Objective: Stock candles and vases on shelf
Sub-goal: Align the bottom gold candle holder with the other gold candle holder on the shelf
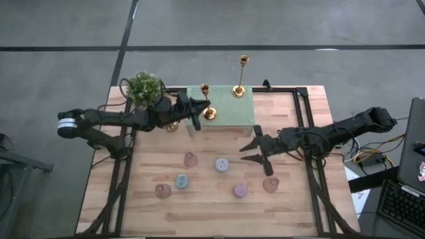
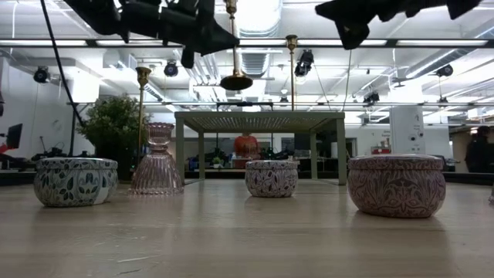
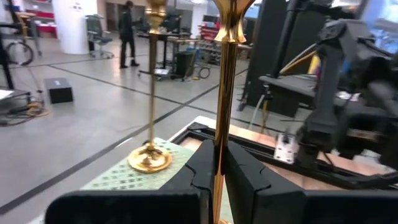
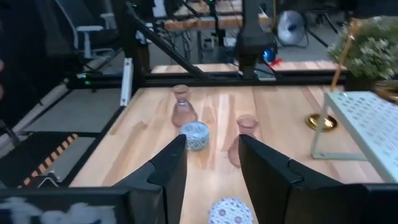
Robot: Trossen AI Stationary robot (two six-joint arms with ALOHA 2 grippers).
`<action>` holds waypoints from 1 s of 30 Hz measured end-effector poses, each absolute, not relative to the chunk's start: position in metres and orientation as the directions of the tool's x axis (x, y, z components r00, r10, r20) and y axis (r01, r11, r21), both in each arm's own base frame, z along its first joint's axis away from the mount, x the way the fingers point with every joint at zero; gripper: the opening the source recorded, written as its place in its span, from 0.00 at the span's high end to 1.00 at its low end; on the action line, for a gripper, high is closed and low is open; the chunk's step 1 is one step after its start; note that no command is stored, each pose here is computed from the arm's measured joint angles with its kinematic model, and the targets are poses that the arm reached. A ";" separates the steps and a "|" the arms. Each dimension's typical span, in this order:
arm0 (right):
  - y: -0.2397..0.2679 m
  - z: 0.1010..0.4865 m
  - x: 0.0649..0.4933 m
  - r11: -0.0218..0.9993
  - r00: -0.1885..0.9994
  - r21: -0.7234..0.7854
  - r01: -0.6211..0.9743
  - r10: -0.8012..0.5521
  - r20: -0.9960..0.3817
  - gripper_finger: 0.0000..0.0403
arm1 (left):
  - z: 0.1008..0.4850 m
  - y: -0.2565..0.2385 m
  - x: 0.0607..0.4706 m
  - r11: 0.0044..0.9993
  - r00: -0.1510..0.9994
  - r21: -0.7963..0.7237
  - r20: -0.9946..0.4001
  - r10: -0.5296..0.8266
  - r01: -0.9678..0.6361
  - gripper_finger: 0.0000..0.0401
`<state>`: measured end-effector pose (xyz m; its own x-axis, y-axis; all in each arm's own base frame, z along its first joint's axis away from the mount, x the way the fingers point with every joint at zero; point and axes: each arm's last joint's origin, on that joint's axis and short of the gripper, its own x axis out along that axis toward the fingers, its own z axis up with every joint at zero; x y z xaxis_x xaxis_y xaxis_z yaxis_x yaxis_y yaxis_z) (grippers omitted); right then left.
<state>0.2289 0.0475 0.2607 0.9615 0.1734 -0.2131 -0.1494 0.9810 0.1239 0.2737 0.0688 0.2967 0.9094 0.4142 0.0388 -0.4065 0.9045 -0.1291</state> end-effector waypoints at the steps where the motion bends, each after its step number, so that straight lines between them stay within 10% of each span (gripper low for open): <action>1: 0.049 0.258 0.227 0.980 0.961 0.118 -0.159 0.181 -0.209 0.67 | 0.298 0.071 0.274 0.902 0.906 -0.122 0.039 0.421 -0.414 0.94; 30: 0.059 0.240 0.213 0.968 0.961 0.089 -0.237 0.247 -0.128 0.98 | 0.296 0.136 0.339 0.827 0.829 -0.059 -0.003 0.560 -0.559 0.94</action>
